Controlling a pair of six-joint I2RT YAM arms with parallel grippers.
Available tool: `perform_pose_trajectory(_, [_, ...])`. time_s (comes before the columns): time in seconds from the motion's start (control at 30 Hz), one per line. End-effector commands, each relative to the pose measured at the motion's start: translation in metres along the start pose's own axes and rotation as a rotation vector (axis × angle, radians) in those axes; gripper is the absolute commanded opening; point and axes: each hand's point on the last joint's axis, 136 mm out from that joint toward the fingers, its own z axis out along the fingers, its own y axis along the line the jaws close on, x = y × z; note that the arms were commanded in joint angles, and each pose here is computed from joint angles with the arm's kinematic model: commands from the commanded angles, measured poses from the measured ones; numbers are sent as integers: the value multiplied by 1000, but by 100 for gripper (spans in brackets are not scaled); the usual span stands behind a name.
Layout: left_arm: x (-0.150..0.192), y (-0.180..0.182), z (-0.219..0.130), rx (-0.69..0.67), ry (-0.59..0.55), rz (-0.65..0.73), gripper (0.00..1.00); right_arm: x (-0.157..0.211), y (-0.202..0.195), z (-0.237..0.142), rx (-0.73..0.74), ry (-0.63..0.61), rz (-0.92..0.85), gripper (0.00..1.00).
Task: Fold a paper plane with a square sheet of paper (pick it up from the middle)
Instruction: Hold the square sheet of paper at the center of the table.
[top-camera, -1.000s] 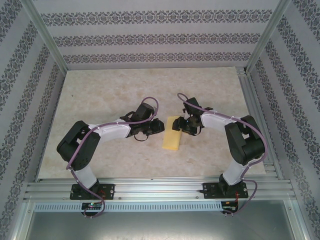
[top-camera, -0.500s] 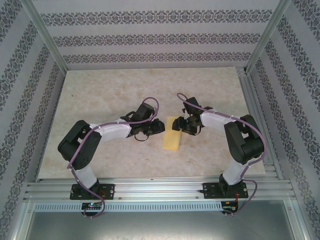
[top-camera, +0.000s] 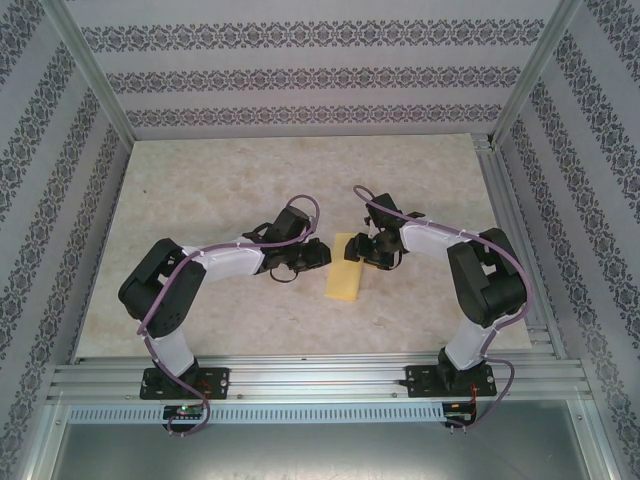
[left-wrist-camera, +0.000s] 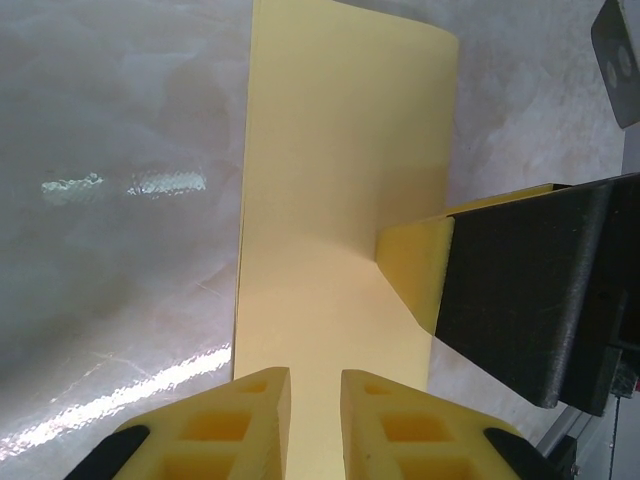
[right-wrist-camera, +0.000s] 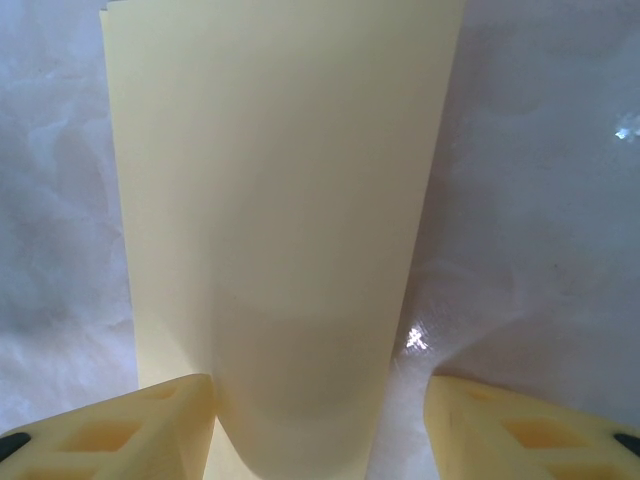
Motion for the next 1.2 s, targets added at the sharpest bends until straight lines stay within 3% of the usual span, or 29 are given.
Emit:
perform_pose_trajectory(0.0, [-2, -16, 1, 39, -8, 25, 22, 3, -2, 11, 27, 15, -16, 59])
perform_pose_trajectory(1.17, [-8, -23, -3, 49, -26, 18, 22, 7, -12, 8, 76, 8, 1, 58])
